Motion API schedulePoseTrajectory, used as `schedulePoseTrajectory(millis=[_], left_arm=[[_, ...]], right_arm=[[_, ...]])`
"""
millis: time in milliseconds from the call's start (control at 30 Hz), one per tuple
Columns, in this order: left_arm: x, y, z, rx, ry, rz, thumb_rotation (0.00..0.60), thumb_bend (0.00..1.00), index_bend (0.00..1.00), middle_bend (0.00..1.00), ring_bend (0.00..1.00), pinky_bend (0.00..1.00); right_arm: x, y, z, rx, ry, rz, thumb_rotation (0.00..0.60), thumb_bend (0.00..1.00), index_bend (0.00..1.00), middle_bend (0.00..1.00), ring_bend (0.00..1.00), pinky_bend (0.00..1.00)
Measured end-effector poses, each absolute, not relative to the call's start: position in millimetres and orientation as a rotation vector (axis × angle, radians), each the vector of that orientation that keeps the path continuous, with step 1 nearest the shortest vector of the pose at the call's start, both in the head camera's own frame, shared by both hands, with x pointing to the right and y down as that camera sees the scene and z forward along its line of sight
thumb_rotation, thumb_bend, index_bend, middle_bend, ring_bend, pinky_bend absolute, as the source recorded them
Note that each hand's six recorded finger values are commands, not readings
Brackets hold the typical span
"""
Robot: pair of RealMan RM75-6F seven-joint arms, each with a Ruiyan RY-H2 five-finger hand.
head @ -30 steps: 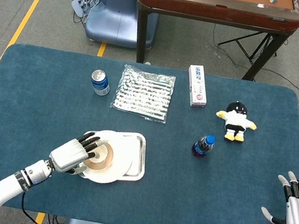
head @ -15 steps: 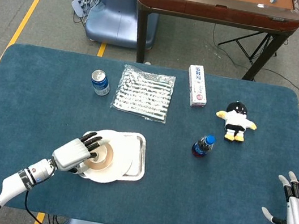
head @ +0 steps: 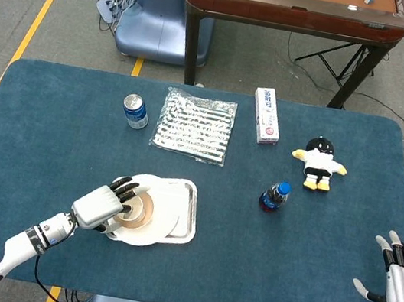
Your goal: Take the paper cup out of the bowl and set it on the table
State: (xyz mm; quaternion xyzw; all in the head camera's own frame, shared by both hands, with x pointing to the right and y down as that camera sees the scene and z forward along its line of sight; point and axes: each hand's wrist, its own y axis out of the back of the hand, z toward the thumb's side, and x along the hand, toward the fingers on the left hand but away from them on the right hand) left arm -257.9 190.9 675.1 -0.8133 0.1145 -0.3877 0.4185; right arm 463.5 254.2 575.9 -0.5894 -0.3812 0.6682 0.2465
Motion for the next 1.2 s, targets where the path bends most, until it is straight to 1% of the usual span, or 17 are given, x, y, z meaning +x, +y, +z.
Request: schedulePoseTrajectory(millis=[833,1200], left_arm=[[-256.6,192.0,672.9,-2.033,0.29,-0.976,0.6,0.32,0.58,0.0,0.0,0.0],[-257.1,188.1,666.1,-2.014,0.295,-0.975,0.6,0.32,0.6,0.0,0.0,0.0]], right_arm=[[463.2,253.8,576.0,-1.603,-1.034,1.822,0.6,0.25,0.0,0.0,0.0,0.0],[462.6,253.4,577.9,-1.605,-1.026,1.826,0.6,0.25,0.0,0.0,0.0,0.0]])
